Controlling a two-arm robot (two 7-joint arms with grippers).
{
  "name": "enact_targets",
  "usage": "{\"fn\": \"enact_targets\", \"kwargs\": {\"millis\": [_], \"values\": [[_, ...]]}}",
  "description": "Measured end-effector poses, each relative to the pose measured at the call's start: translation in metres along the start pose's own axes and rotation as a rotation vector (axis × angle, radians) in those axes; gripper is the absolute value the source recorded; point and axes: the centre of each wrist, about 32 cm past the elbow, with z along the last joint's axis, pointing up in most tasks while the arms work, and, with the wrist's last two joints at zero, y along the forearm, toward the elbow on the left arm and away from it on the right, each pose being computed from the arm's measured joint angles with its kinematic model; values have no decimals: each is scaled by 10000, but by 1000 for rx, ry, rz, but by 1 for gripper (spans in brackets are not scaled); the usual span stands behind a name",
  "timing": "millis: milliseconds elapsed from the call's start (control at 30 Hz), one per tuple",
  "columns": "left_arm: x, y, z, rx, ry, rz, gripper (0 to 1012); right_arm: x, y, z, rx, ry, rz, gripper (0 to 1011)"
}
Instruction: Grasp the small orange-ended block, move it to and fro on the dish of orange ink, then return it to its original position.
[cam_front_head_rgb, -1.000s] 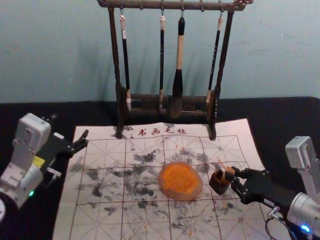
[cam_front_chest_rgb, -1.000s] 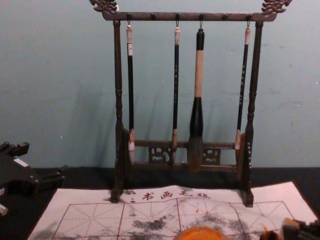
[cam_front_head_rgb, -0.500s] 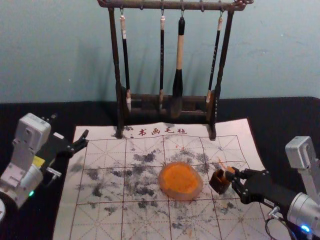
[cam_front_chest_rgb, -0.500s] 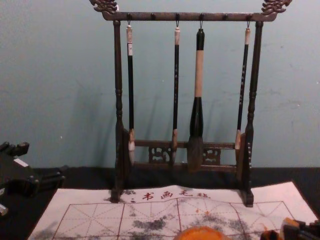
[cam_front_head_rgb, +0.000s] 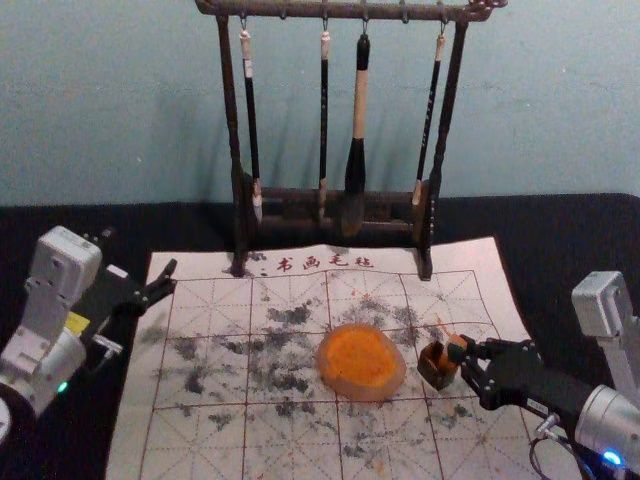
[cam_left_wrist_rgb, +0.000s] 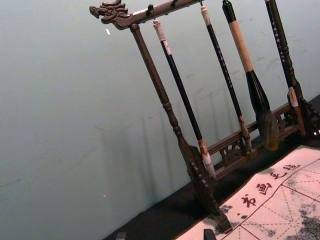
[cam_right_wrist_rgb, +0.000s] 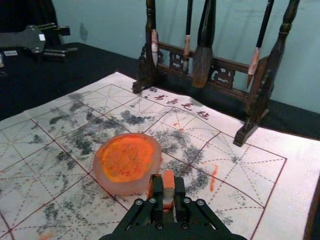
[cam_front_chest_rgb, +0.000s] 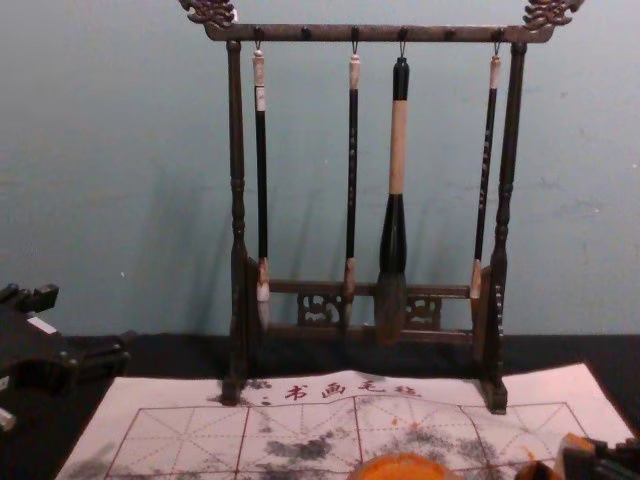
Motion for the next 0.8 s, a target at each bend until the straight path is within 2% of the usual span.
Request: {"fn": "enact_targets", "kwargs": {"millis": [800], "values": [[0,0,0,0,0,0,1001,-4,-44,64,22,-5,14,83]]}}
